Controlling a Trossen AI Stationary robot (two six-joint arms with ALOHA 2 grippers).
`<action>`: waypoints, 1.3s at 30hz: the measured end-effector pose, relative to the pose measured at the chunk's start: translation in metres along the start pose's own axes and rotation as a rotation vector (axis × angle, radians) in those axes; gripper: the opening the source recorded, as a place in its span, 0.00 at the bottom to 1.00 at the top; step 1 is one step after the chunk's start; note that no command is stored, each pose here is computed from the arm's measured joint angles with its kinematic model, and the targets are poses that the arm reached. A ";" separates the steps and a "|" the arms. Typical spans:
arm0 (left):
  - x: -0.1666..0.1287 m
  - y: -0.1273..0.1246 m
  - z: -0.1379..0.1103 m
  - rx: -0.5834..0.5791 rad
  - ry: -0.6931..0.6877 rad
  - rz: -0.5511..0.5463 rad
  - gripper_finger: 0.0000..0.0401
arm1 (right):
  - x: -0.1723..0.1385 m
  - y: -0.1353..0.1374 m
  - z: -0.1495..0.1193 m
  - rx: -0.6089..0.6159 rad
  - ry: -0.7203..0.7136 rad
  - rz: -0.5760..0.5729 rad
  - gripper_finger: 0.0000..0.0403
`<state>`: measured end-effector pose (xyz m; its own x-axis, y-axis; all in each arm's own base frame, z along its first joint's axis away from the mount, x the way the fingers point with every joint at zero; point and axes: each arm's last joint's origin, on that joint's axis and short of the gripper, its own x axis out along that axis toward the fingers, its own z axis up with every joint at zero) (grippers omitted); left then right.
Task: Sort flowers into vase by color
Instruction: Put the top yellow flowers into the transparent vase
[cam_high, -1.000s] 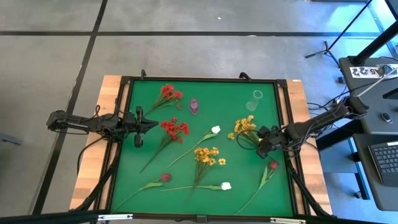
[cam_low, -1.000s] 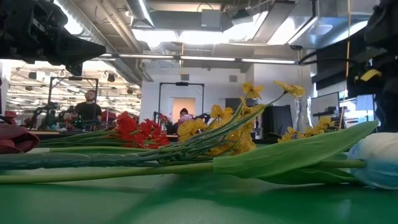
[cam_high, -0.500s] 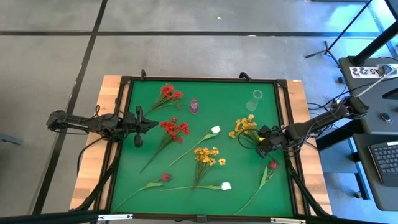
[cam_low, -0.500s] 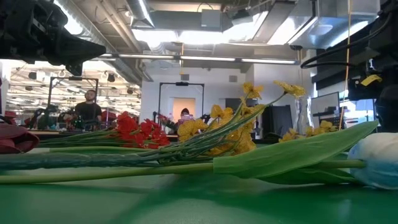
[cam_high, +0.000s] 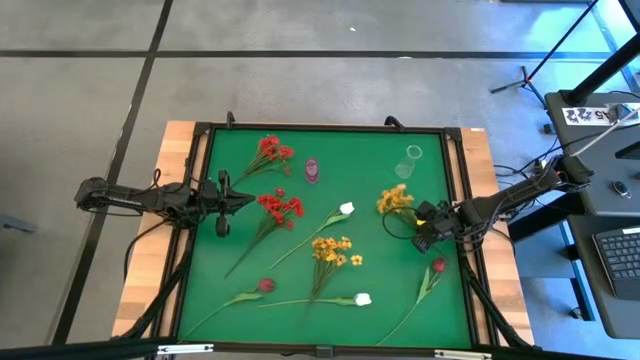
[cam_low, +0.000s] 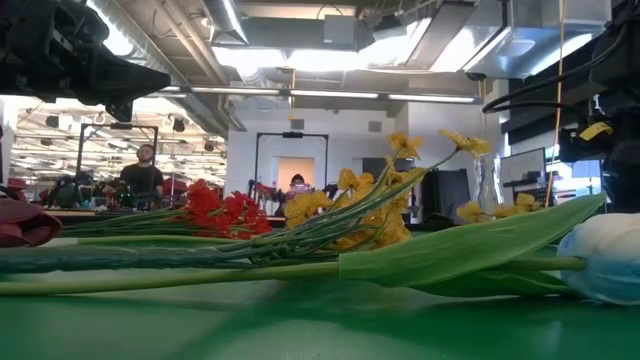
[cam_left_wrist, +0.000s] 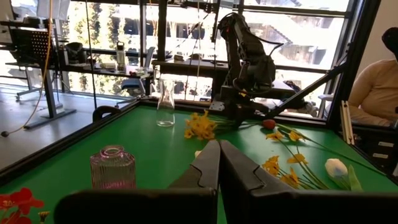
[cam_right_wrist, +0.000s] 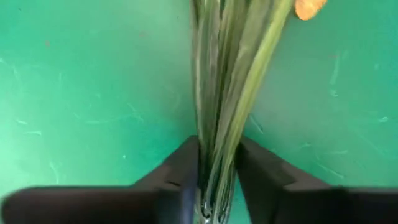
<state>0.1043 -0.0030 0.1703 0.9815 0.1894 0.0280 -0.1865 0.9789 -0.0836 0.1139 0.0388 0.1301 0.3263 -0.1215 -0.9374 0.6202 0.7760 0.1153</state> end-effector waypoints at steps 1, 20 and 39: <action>0.000 0.000 0.000 0.000 0.000 0.000 0.00 | 0.000 0.001 0.001 0.002 -0.007 0.006 0.18; 0.000 0.000 0.000 0.000 0.000 0.000 0.00 | -0.024 0.023 0.028 -0.035 -0.317 0.039 0.02; 0.000 0.000 0.000 0.000 0.000 0.000 0.00 | -0.082 0.053 0.072 -0.198 -0.801 -0.079 0.05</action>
<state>0.1043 -0.0030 0.1703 0.9815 0.1896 0.0279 -0.1867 0.9788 -0.0836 0.1715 0.0456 0.2365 0.7428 -0.5265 -0.4135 0.5499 0.8321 -0.0716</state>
